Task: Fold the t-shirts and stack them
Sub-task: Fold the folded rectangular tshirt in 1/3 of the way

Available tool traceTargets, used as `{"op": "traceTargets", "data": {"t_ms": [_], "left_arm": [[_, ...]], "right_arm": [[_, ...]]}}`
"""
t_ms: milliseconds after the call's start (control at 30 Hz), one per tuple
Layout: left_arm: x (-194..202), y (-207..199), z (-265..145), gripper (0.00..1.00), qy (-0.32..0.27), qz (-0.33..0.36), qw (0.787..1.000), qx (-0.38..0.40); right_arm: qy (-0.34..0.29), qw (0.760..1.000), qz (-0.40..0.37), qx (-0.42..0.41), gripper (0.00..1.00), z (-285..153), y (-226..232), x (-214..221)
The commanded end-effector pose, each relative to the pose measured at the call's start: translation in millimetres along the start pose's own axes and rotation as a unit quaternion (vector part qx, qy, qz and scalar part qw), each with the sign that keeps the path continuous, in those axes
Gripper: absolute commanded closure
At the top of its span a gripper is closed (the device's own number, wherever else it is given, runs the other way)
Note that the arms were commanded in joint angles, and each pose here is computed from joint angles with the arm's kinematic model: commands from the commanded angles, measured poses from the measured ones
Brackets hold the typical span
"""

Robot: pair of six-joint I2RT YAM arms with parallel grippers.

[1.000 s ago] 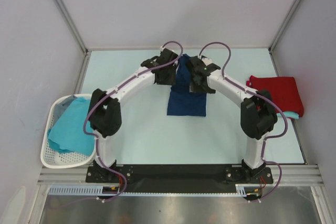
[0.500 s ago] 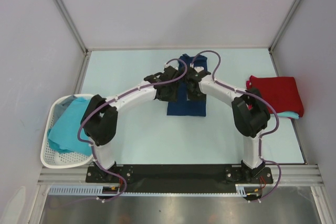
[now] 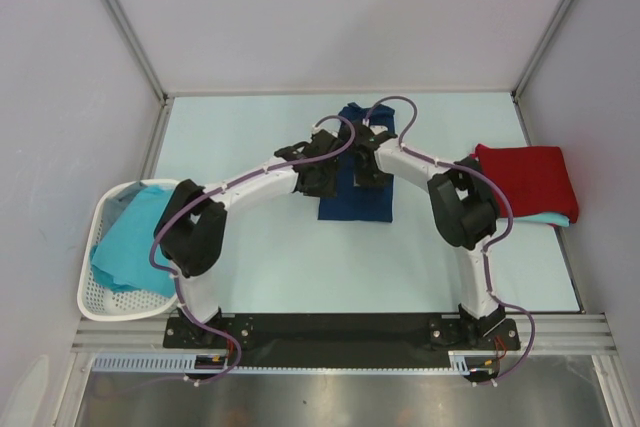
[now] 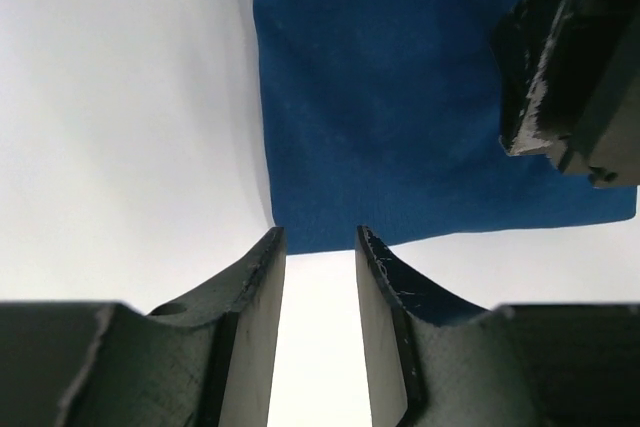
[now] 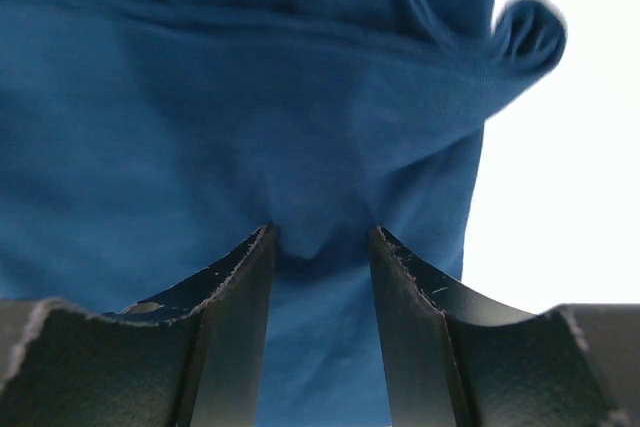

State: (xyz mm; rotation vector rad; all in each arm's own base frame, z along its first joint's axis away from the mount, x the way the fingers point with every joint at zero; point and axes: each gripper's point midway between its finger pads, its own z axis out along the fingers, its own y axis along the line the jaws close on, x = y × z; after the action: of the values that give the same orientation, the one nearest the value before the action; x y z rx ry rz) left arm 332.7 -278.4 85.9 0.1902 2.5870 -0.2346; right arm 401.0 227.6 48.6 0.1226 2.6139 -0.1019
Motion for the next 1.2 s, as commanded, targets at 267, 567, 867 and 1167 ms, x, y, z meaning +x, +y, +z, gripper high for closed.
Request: {"op": "traceTargets", "data": {"t_ms": [267, 567, 867, 1167], "left_arm": [[-6.3, -7.7, -0.2, 0.62, -0.018, -0.002, 1.0, 0.015], [-24.3, 11.1, -49.6, 0.58, -0.089, -0.008, 0.996, 0.006], [26.9, 19.9, -35.4, 0.6, -0.039, -0.02, 0.999, 0.022], [59.0, 17.2, -19.4, 0.6, -0.013, -0.002, 1.0, 0.025]], "right_arm": [[0.033, 0.999, 0.013, 0.021, 0.52, 18.9, -20.8, 23.4], [-0.082, 0.995, 0.054, 0.003, 0.39, -99.3, -56.1, -33.9], [-0.035, 0.998, 0.044, 0.018, 0.4, -116.4, -82.8, 53.6], [0.008, 0.999, 0.019, 0.033, 0.41, -92.1, -86.5, 123.8]]}}
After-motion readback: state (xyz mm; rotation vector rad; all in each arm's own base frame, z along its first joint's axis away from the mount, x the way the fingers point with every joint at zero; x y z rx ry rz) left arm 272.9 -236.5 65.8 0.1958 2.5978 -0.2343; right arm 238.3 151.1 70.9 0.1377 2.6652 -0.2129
